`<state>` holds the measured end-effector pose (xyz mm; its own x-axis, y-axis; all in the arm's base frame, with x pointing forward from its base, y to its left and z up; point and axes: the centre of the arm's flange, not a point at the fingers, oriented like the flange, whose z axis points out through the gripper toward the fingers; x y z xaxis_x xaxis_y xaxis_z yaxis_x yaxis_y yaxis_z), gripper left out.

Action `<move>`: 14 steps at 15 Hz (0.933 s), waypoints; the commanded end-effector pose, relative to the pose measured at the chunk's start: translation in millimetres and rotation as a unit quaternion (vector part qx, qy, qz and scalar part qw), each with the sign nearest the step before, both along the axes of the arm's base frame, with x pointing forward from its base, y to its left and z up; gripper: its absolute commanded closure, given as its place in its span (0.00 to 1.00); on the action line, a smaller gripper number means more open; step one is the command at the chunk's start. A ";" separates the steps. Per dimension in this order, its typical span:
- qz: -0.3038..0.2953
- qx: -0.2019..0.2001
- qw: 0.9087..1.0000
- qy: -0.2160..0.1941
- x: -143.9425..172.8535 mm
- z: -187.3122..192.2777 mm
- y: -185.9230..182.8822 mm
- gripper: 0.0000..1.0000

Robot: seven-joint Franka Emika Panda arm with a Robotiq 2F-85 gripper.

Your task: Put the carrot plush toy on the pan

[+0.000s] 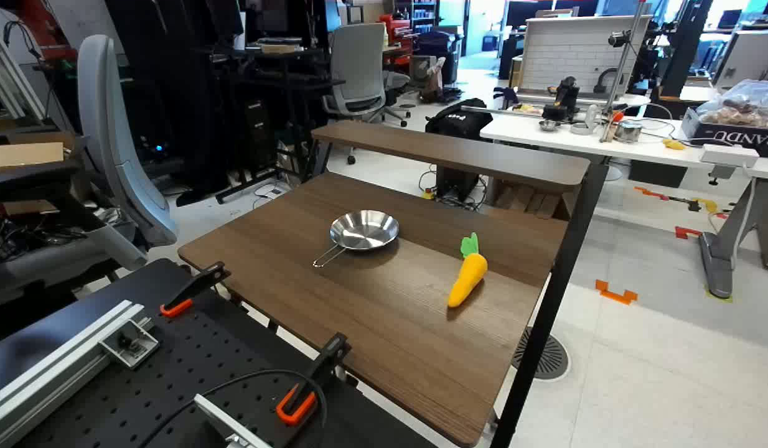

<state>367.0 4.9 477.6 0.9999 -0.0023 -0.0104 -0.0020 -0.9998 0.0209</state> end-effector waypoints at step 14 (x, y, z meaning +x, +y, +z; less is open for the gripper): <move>-0.011 -0.012 1.000 0.003 13.3 -32.3 -10.9 0.00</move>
<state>369.7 4.3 459.6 0.9995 -0.0041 -0.0317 -0.0032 -0.9996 0.0279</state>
